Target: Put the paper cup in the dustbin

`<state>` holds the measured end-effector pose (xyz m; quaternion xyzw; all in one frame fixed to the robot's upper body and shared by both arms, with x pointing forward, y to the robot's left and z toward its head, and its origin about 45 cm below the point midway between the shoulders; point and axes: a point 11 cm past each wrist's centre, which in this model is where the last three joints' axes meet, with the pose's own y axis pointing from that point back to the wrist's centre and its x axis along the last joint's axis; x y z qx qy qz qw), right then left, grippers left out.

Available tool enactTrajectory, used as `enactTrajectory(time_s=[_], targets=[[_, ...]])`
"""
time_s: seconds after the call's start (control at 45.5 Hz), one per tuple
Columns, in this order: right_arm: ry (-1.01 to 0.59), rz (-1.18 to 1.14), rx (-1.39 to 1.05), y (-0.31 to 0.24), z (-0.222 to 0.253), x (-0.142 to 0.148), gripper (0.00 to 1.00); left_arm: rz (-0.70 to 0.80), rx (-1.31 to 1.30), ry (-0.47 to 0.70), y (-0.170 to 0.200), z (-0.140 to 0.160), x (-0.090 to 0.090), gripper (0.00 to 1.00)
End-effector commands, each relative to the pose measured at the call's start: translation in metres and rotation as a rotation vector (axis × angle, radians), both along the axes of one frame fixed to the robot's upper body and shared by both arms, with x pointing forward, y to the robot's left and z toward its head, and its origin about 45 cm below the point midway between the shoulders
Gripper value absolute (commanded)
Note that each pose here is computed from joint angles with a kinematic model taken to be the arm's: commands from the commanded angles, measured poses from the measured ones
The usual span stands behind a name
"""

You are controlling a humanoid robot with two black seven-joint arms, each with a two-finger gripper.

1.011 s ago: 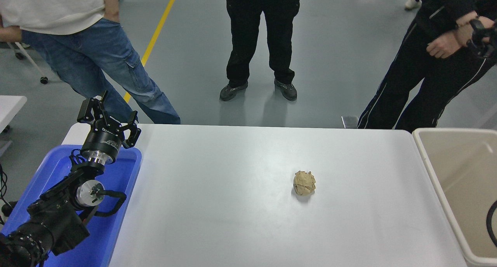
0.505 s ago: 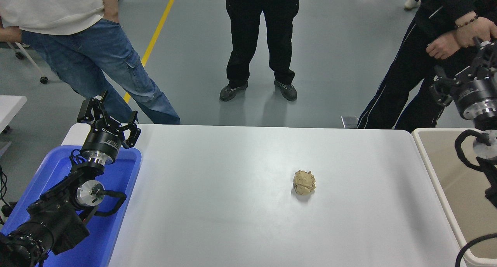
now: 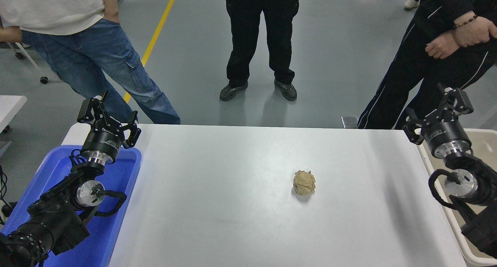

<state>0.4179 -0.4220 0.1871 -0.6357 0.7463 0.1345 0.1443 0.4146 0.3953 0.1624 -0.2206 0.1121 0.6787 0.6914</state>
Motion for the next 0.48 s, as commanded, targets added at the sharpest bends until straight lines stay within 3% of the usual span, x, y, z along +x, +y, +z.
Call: enactTrajectory(time_s=[0.0,0.462], targets=[[0.012,-0.01,0.008,0.0012,-0.0122,-0.0075,0.99,-0.001,0.001,0.001,-0.0002,-0.0001,0.0,1.0],[-0.047,-0.033,0.008,0.0039,-0.0113,-0.0096,0.99,0.0,0.0,-0.001,0.0,0.0001,0.0,1.0]])
